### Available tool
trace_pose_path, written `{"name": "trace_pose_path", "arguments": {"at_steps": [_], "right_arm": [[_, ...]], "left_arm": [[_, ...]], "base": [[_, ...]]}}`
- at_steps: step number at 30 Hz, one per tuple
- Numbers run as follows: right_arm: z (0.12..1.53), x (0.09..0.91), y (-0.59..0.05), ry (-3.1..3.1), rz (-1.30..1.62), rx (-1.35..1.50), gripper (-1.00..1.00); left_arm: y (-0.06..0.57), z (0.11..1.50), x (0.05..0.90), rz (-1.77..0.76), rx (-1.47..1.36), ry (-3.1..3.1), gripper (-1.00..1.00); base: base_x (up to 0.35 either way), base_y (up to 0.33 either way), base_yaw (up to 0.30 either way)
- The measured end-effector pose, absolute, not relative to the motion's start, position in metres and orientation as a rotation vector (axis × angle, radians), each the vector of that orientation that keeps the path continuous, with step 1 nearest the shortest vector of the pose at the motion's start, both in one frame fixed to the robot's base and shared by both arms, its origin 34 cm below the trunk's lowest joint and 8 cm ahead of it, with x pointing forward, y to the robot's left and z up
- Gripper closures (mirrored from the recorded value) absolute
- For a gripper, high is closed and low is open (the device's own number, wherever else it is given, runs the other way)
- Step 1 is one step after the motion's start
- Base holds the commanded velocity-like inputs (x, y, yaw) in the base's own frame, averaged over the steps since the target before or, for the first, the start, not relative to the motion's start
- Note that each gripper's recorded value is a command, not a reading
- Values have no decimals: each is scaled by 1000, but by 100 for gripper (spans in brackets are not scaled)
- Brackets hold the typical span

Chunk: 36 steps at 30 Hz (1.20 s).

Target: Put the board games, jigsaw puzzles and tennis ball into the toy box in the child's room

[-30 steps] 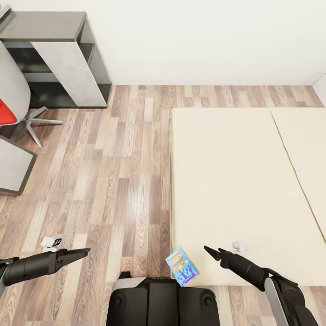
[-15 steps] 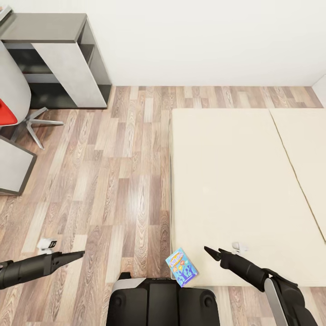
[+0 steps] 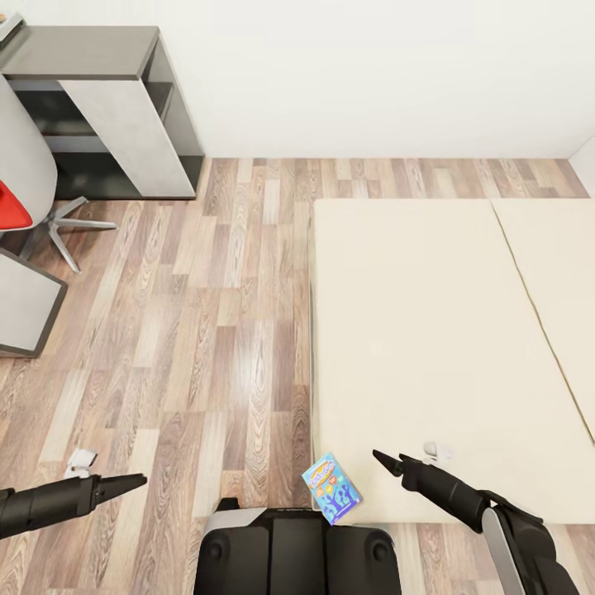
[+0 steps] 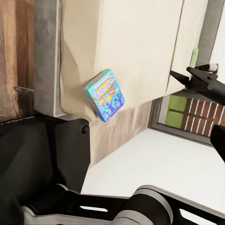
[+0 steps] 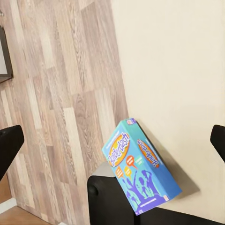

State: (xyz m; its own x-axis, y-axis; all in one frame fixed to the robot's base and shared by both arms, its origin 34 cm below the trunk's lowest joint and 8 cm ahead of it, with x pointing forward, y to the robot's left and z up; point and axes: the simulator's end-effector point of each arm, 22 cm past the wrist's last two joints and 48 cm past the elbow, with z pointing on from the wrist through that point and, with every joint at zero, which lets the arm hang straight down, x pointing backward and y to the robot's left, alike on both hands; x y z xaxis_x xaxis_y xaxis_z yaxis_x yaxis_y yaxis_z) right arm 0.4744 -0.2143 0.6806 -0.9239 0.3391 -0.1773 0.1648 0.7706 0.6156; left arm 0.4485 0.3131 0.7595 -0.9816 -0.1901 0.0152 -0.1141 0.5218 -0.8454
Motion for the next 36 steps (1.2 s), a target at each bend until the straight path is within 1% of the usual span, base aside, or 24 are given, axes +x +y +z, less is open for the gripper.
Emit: {"name": "trace_pose_path", "arguments": {"at_steps": [36], "right_arm": [[691,480,-213,2661,892,376,-100]], "left_arm": [[317,767,457,-1395,-220,2677,-100]], "base": [[0,0,0]]}}
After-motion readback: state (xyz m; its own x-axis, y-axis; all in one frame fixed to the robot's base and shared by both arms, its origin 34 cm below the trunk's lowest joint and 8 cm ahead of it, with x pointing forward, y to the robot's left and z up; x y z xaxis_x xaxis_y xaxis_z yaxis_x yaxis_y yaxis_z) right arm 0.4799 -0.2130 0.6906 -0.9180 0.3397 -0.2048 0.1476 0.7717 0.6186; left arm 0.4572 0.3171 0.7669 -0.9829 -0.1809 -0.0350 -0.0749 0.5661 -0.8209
